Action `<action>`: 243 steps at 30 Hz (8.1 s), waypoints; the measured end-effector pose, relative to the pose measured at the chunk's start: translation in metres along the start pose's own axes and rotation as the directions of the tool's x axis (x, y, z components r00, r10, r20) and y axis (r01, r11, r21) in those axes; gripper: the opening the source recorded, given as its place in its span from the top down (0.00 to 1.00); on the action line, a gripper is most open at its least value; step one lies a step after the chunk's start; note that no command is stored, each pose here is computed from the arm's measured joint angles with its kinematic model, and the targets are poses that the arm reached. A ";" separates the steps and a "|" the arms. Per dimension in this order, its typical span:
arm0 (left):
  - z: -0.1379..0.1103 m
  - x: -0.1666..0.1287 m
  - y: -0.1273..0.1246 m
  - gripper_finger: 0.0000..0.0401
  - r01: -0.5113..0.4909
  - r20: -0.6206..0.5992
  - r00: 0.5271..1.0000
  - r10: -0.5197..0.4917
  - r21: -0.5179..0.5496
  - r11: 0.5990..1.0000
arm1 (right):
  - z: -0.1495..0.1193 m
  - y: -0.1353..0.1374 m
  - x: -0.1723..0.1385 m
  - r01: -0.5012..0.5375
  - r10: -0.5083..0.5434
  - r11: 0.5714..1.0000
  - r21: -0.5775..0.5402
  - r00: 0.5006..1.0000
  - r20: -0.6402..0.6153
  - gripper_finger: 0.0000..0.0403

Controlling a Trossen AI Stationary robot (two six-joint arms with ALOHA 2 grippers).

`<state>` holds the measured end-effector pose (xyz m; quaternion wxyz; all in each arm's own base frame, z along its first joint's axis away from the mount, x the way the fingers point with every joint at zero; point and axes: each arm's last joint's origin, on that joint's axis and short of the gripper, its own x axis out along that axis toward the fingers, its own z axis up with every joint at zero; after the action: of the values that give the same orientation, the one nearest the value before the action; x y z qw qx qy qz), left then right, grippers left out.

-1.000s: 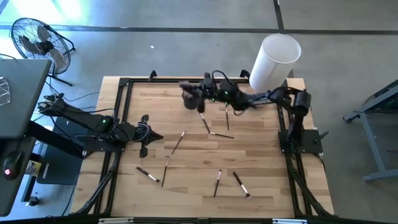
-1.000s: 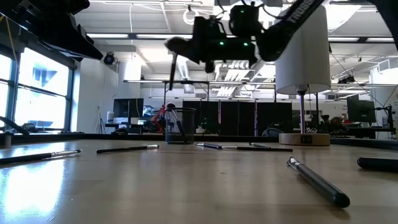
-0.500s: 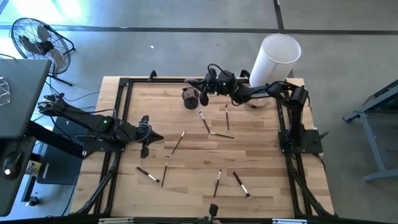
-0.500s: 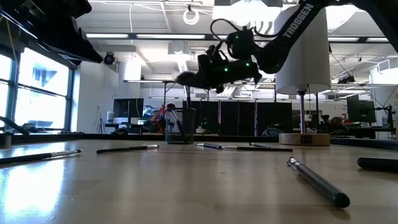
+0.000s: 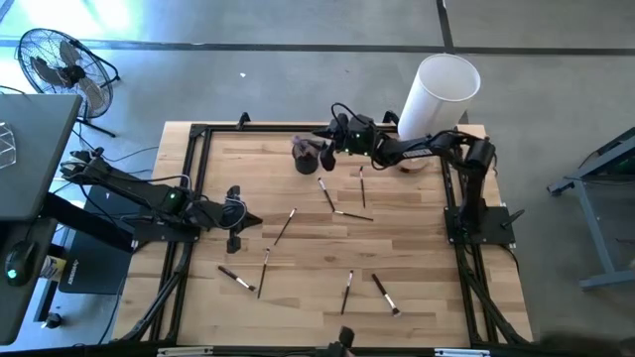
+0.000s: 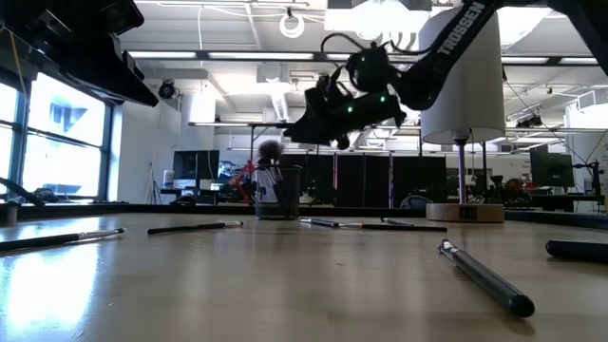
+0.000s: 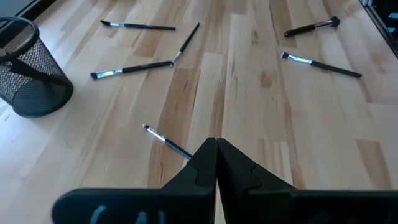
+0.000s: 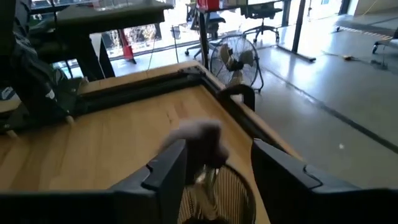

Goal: Put items in baskets/containers
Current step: Put the eyeshadow brush into the pen holder, then put the brow brush into the pen holder

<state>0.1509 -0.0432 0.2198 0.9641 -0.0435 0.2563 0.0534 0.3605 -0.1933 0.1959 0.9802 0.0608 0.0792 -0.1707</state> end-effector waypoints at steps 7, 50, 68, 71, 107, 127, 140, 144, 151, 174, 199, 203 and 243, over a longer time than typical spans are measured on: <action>-0.001 0.000 -0.002 1.00 0.060 -0.019 0.998 -0.060 0.003 0.998 | 0.039 0.025 -0.036 0.077 -0.084 0.995 -0.064 0.990 -0.112 0.60; 0.036 0.059 -0.039 1.00 -0.490 -0.533 0.839 0.106 -0.656 0.574 | -0.072 0.169 -0.247 0.387 -0.237 0.922 0.015 0.594 -0.769 0.99; 0.005 0.099 -0.050 1.00 -0.639 -0.696 0.714 0.072 -0.608 0.470 | -0.073 0.175 -0.253 0.335 -0.255 0.941 -0.044 0.617 -0.745 1.00; 0.000 0.104 -0.052 1.00 -0.654 -0.719 0.693 0.054 -0.597 0.465 | -0.073 0.175 -0.253 0.342 -0.257 0.939 -0.040 0.620 -0.742 1.00; -0.021 0.133 -0.055 0.75 -0.710 -0.751 0.654 0.085 -0.572 0.411 | -0.071 0.178 -0.249 0.327 -0.238 0.945 -0.014 0.657 -0.715 1.00; -0.002 0.129 -0.071 1.00 -0.648 -0.693 0.715 0.089 -0.609 0.457 | -0.072 0.184 -0.254 0.282 -0.212 0.959 -0.024 0.662 -0.719 0.99; 0.131 0.120 -0.064 1.00 -0.274 -0.327 0.930 0.169 -0.307 0.911 | -0.066 0.197 -0.248 0.223 -0.142 0.973 0.052 0.766 -0.627 1.00; 0.170 0.128 -0.041 1.00 -0.179 -0.128 0.979 0.161 -0.145 0.973 | -0.065 0.197 -0.248 0.221 -0.135 0.973 0.063 0.771 -0.622 1.00; 0.184 0.140 0.017 1.00 -0.006 0.160 0.987 -0.004 0.060 0.998 | -0.064 0.196 -0.247 0.273 -0.176 0.959 0.081 0.791 -0.585 1.00; 0.095 0.077 0.232 1.00 -0.209 0.621 0.773 0.132 0.052 0.977 | -0.046 0.150 -0.206 0.532 -0.349 0.796 0.288 0.793 -0.500 1.00; 0.070 0.101 0.241 0.64 -0.095 0.503 0.861 0.079 0.005 0.996 | -0.040 0.132 -0.194 0.546 -0.347 0.775 0.319 0.789 -0.506 0.99; 0.089 0.089 0.226 0.61 -0.070 0.559 0.827 0.052 0.010 0.998 | -0.041 0.133 -0.194 0.515 -0.315 0.805 0.293 0.791 -0.525 0.99; 0.087 0.040 -0.013 1.00 -0.056 -0.245 0.968 0.055 0.002 0.998 | 0.002 0.143 -0.147 0.326 -0.198 0.918 0.228 0.871 -0.449 1.00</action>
<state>0.2294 -0.0427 0.2759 0.9232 -0.0452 0.3741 0.0753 0.2733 -0.0122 0.2374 0.8874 0.2305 0.2676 -0.2964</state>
